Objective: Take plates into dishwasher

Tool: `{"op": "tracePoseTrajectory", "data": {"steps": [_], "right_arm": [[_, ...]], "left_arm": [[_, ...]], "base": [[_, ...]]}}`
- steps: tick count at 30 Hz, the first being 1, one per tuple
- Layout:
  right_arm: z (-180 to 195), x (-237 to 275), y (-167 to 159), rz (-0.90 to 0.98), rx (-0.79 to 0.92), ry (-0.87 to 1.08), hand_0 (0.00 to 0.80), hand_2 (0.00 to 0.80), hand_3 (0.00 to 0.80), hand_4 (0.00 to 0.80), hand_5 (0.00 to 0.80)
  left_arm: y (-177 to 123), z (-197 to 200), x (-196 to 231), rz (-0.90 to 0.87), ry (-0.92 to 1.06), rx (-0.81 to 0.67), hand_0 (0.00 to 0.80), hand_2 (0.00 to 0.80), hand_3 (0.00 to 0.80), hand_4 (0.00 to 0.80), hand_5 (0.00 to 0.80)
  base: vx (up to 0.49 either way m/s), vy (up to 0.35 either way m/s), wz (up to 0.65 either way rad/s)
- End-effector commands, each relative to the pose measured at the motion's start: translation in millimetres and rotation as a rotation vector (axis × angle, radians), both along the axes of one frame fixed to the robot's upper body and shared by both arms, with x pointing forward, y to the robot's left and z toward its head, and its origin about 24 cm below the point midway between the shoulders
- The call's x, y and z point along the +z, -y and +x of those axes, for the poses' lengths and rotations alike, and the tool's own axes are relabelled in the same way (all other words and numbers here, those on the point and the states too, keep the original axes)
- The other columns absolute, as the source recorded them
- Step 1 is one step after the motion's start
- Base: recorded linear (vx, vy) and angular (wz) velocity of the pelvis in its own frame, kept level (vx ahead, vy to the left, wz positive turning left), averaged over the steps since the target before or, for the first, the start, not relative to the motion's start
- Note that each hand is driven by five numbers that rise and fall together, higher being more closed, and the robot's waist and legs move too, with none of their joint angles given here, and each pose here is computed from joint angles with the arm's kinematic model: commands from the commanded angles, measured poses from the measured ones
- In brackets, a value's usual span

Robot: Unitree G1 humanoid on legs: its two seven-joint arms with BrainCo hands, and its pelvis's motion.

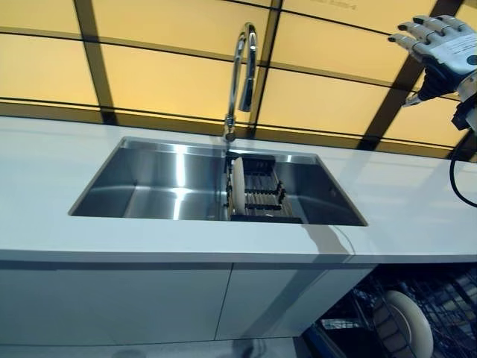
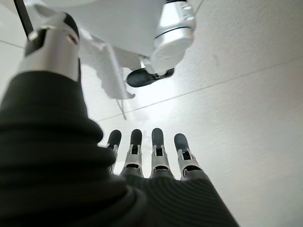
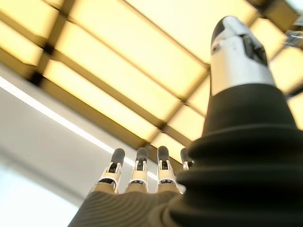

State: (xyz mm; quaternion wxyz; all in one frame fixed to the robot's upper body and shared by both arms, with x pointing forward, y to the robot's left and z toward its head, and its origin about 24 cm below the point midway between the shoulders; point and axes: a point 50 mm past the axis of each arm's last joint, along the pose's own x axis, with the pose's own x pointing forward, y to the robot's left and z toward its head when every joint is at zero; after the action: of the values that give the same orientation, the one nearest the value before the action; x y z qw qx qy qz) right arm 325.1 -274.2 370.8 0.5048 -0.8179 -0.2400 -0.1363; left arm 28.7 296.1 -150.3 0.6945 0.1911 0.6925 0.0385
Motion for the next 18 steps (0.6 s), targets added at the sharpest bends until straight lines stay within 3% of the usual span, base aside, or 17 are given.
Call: {"op": "tracePoseTrajectory", "data": {"steps": [1,18], "right_arm": [[-18,31,6,-0.057,-0.001,0.111,0.000,0.000,0.000,0.000,0.000],[7,-10,-46,-0.139,0.182,-0.066,0.000,0.000,0.000,0.000,0.000]], "left_arm": [[-15,17,7,0.034,0.016,0.017,0.000,0.000,0.000,0.000,0.000],[-10,17,5,0.012,0.018,0.025,0.000,0.000,0.000,0.000,0.000]], "base": [[0.035,0.009,0.14],[0.013,0.007,0.12]]}}
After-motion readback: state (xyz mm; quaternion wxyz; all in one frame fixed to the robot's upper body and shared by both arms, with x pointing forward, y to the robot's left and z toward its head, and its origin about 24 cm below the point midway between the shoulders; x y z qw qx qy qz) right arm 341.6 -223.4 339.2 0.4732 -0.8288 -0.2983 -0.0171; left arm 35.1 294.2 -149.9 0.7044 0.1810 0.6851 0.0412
